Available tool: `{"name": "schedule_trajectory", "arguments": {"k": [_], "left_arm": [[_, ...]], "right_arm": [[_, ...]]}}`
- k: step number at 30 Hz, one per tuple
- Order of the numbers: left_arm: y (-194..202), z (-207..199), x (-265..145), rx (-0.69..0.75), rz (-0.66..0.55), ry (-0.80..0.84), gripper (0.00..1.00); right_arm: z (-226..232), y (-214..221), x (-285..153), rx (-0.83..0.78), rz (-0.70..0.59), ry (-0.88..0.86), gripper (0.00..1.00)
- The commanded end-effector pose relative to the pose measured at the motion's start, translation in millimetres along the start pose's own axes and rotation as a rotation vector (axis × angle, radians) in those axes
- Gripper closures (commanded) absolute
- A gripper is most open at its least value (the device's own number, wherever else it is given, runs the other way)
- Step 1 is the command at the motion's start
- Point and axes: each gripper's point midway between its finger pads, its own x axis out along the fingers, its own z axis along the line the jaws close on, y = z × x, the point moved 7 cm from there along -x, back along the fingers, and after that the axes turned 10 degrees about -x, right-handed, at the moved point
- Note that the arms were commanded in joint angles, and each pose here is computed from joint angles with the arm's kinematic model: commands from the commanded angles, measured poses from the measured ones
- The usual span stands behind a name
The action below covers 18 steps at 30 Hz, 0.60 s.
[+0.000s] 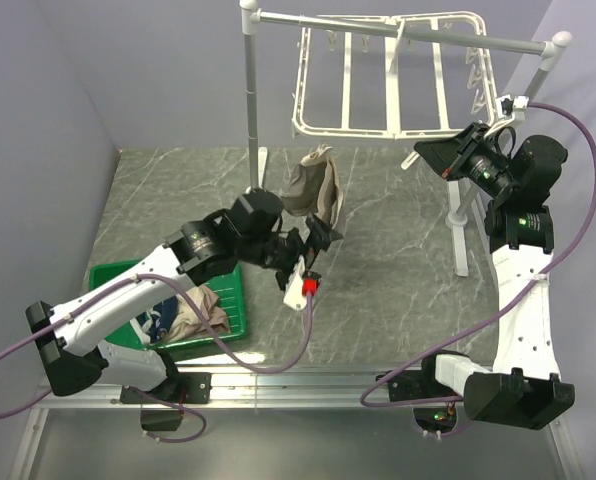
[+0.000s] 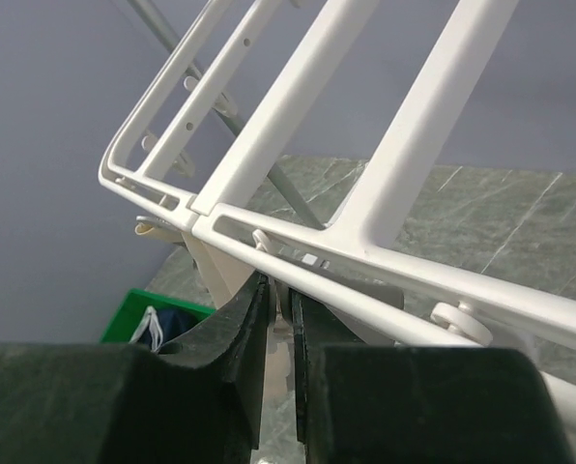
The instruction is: Clip the underwear to the hanger
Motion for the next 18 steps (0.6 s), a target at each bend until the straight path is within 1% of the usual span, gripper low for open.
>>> {"name": "schedule_trajectory", "arguments": {"k": [1,2,3,4,6,8,9,10,11,13,16,18], "left_arm": [[26,-19,-5,0.319,0.163,0.095,0.01],[30,-20,-5,0.358,0.188,0.094,0.01],[42,-26,-3,0.384,0.246,0.105,0.01],[44,-23,-3,0.441,0.259,0.097,0.01],[50,-26,0,0.465,0.280,0.097,0.01],[49,-19,-1,0.503,0.290,0.047,0.01],[54,-23,2,0.516,0.297,0.040,0.01],[53,-14,0,0.573,0.322,-0.032,0.01],[65,-24,4,0.597,0.348,-0.023,0.01],[69,-24,0,0.674,0.380,-0.079,0.01],[71,-26,-3,0.731,0.360,-0.151,0.01],[73,-29,-3,0.745,0.358,-0.152,0.01]], "right_arm": [[6,-6,0,-0.031,-0.003,-0.052,1.00],[6,-7,0,-0.032,-0.003,-0.052,1.00],[5,-6,1,-0.030,0.000,-0.055,1.00],[5,-7,1,-0.031,-0.001,-0.055,1.00],[5,-7,1,-0.031,-0.001,-0.055,1.00],[4,-8,2,-0.031,0.000,-0.058,1.00],[4,-7,2,-0.028,0.004,-0.058,1.00],[4,-7,2,-0.027,0.003,-0.057,1.00],[2,-6,3,-0.021,0.007,-0.055,1.00],[2,-5,4,-0.016,0.008,-0.054,1.00],[1,-5,4,-0.016,0.006,-0.048,1.00],[1,-5,4,-0.011,0.008,-0.050,1.00]]}}
